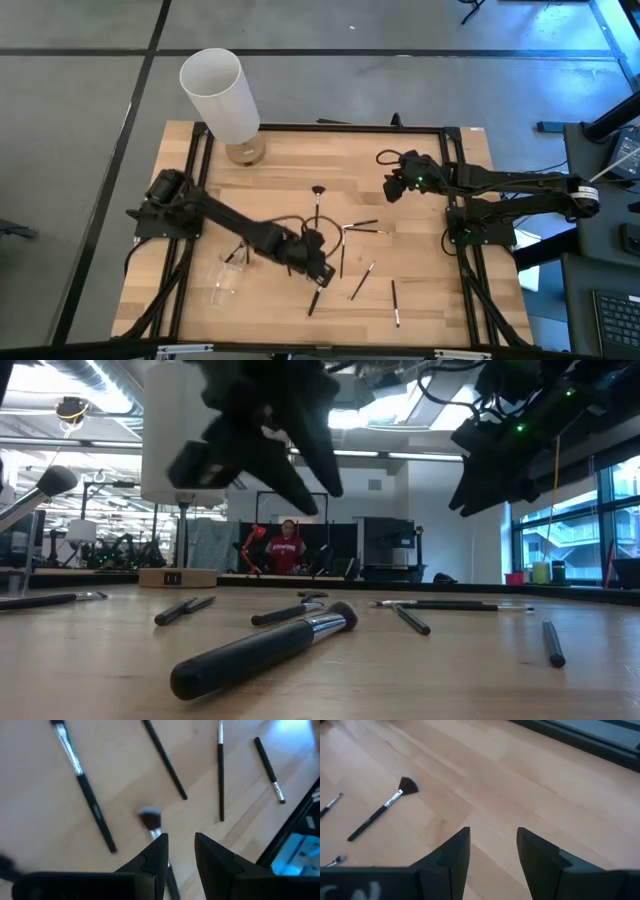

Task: Put items in baskets/containers
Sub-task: Put the black powder brush into the transparent organizer

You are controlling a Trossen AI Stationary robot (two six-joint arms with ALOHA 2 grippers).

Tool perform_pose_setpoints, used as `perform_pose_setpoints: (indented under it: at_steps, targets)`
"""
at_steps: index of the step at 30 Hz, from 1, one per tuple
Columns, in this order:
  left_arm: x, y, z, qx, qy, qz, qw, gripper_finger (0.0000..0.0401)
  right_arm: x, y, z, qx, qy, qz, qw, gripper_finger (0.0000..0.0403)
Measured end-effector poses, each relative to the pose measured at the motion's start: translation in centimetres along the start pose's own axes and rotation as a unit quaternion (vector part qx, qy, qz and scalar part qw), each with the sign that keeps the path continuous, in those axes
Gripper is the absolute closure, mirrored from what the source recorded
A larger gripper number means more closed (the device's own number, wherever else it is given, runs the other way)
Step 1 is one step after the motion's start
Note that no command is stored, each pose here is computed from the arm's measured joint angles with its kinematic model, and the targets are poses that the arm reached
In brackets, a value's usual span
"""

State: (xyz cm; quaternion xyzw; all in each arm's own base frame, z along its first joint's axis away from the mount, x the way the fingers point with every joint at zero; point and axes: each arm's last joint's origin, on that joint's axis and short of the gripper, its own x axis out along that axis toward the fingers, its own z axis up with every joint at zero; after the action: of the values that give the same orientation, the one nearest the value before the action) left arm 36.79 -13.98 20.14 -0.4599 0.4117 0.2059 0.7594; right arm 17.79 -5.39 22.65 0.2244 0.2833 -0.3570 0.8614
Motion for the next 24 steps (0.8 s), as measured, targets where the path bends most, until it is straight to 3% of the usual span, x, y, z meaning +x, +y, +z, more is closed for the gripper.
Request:
perform_pose_setpoints:
  at_steps: [9, 17, 24]
  targets:
    - [1.8, -1.8, -0.7, -0.029, 0.026, 0.048, 0.998, 0.0311, 0.0, -0.3, -0.5, -0.026, 0.024, -0.013, 0.999, 0.0241]
    - [5.1, -3.1, -0.7, 0.003, 0.077, 0.105, 0.991, 0.0310, 0.0, -0.3, -0.5, -0.038, 0.022, -0.017, 0.999, 0.0241]
    - [4.1, -4.0, -0.1, 0.024, 0.060, 0.138, 0.988, 0.0292, 0.0, -0.3, -0.5, -0.039, 0.026, -0.014, 0.999, 0.0241]
